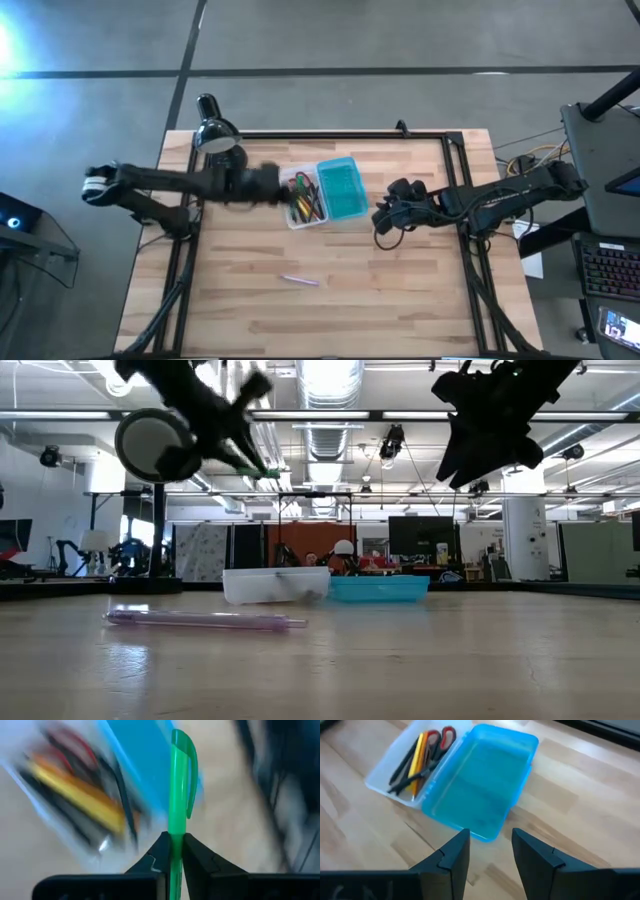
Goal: Pick & place school supplies into a supply box
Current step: Put the green pen into the supply box, then put the transparent purple pen into the supply box
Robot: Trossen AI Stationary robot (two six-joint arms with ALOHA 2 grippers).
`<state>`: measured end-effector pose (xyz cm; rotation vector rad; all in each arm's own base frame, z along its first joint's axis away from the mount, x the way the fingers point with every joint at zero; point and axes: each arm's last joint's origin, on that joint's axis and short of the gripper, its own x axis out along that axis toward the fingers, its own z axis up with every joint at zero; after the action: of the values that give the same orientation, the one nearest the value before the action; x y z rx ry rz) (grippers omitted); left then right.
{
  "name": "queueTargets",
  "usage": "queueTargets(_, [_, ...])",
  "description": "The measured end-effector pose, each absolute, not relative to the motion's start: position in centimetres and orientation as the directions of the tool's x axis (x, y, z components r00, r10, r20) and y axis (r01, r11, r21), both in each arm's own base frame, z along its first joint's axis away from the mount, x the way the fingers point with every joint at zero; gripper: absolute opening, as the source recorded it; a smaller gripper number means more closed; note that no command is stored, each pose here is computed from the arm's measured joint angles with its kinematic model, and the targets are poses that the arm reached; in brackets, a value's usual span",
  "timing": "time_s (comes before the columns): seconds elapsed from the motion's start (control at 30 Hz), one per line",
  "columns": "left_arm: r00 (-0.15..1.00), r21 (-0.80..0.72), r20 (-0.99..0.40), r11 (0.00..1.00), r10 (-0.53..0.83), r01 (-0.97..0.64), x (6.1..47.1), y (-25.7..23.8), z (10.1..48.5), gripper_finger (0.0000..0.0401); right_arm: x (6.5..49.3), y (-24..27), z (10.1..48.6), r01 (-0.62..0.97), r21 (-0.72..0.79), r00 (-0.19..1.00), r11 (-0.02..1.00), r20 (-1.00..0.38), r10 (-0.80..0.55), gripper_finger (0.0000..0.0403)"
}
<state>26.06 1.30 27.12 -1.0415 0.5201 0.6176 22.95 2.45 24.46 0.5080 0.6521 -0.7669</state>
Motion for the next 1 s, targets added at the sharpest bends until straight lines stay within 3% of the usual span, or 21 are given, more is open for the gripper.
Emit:
queueTargets(0.07, [0.703,-0.675,-0.630,0.217,0.330,-0.706,25.7,4.4,26.2,0.0012,23.1,2.5,24.5,0.767,0.200,0.553,0.609,-0.687,-0.471,0.0136])
queueTargets(0.17, [0.734,-0.748,-0.584,0.121,0.346,-0.652,26.1,7.4,23.9,0.0018,23.2,2.5,24.5,0.766,0.205,0.558,0.610,-0.683,-0.471,0.0136])
queueTargets(0.27, [0.786,-0.796,-0.569,0.078,0.241,-0.600,27.0,8.6,21.5,0.0046,23.2,2.5,24.5,0.765,0.207,0.561,0.610,-0.680,-0.472,0.0136])
queueTargets(0.47, [0.685,-0.681,-0.708,0.094,0.170,-0.727,27.6,8.6,17.5,0.0082,23.3,2.5,24.5,0.758,0.204,0.564,0.619,-0.683,-0.465,0.0136])
queueTargets(0.53, [0.691,-0.674,-0.706,0.152,0.156,-0.723,27.5,8.5,18.0,0.0085,23.5,2.7,24.6,0.703,0.187,0.589,0.686,-0.693,-0.415,0.0136])
queueTargets(0.63, [0.765,-0.678,-0.630,0.389,0.131,-0.624,27.4,7.0,20.8,0.0087,24.5,3.3,24.6,0.475,0.177,0.666,0.862,-0.713,-0.220,0.0136])
queueTargets(0.77, [0.858,-0.602,-0.510,0.689,0.056,-0.403,25.9,3.4,25.5,0.0087,26.5,3.2,23.5,0.321,0.265,0.694,0.909,-0.719,-0.036,0.0136])
queueTargets(0.87, [0.849,-0.561,-0.528,0.760,-0.023,-0.328,23.9,0.5,26.9,0.0087,28.6,3.4,21.6,0.244,0.354,0.694,0.903,-0.714,0.092,0.0137])
queueTargets(1.0, [0.811,-0.573,-0.585,0.726,-0.036,-0.381,21.1,-2.0,27.7,0.0087,31.9,5.2,20.2,0.107,0.365,0.698,0.925,-0.690,0.191,0.0137])
